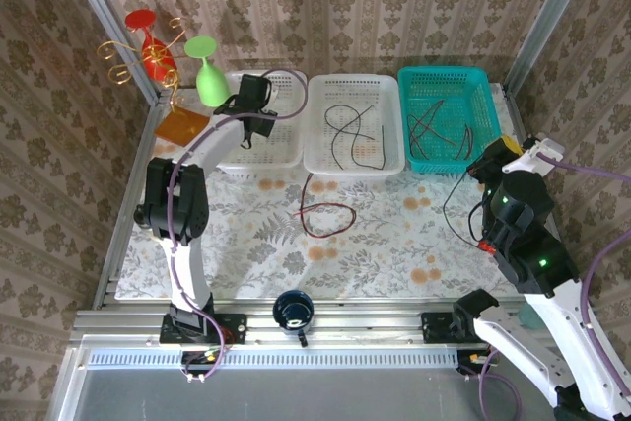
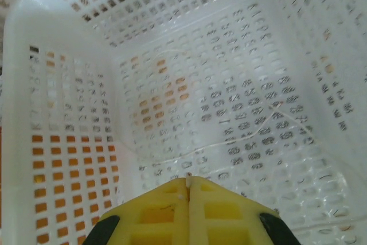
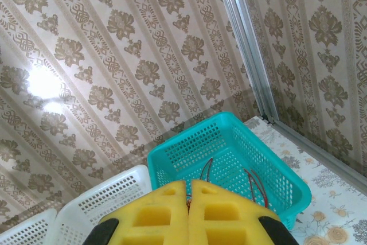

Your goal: Untangle the cables

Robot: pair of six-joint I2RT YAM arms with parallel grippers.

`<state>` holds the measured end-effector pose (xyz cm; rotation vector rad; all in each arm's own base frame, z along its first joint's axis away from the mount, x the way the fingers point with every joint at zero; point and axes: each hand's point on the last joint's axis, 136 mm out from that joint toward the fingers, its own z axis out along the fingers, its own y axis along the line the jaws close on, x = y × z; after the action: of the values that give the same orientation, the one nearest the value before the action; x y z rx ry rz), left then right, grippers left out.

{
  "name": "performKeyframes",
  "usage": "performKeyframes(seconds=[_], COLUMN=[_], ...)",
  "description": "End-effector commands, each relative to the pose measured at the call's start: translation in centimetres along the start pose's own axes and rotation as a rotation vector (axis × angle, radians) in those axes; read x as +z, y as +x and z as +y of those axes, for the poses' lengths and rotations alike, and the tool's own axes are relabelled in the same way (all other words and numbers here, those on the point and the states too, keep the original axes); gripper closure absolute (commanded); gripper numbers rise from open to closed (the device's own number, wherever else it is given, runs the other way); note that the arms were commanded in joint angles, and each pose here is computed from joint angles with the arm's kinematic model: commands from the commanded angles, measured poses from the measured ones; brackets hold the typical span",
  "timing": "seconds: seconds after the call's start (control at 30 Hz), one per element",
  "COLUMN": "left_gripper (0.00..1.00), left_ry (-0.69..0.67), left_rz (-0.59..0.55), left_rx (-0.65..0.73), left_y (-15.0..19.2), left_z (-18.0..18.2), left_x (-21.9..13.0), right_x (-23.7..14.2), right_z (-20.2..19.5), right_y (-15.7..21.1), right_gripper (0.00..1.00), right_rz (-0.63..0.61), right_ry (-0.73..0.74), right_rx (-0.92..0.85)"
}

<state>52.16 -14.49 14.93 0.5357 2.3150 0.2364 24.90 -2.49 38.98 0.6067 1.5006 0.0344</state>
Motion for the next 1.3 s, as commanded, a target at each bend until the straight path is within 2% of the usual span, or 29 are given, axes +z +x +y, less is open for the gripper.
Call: performKeyframes(seconds=[0.0,0.13,0.3,0.5,0.63,0.73,0.8,0.97,1.07,1.27], left_gripper=[1.00,1.00,1.00,1.00,1.00,1.00,1.00,1.00,1.00,1.00], left_ry=[-0.070,-0.105,-0.222,-0.306,-0.377,-0.325,-0.253,-0.059,-0.004,0.067], left_rz=[0.029,0.011,0.066,0.016,-0.006,-0.027,-0.001,0.163,0.205,0.257], left_rx=[-0.030,0.020,0.139,0.077,0.101,0.098,0.112,0.100,0.105,0.085], left_y=[0.9,1.0,1.5,-0.2,-1.3,-1.7,-1.4,2.1,3.3,5.0], left_z=[1.6,2.3,4.3,7.5,8.6,7.9,6.1,1.1,-1.1,-3.2], left_x=[-0.9,-1.6,-1.4,-3.3,-4.2,-4.1,-3.3,-0.1,1.6,3.8], right_x=[-0.5,-0.3,0.1,0.1,0.1,0.1,0.1,0.2,0.2,-0.2], right_z=[0.1,0.4,0.9,0.9,0.8,0.9,0.9,1.3,1.6,1.2], right_y=[-1.3,-1.1,-0.8,-0.8,-1.0,-0.9,-0.9,-1.0,-1.2,-1.9], right_gripper=[1.00,1.00,1.00,1.00,1.00,1.00,1.00,1.00,1.00,1.00], right_rz=[-0.022,-0.017,-0.005,-0.005,-0.010,-0.009,-0.010,-0.007,-0.002,-0.021], right_ry=[-0.014,-0.018,-0.032,-0.032,-0.028,-0.029,-0.029,-0.041,-0.050,-0.041], right_rx=[0.023,0.021,0.025,0.020,0.010,0.010,0.009,0.017,0.005,0.001])
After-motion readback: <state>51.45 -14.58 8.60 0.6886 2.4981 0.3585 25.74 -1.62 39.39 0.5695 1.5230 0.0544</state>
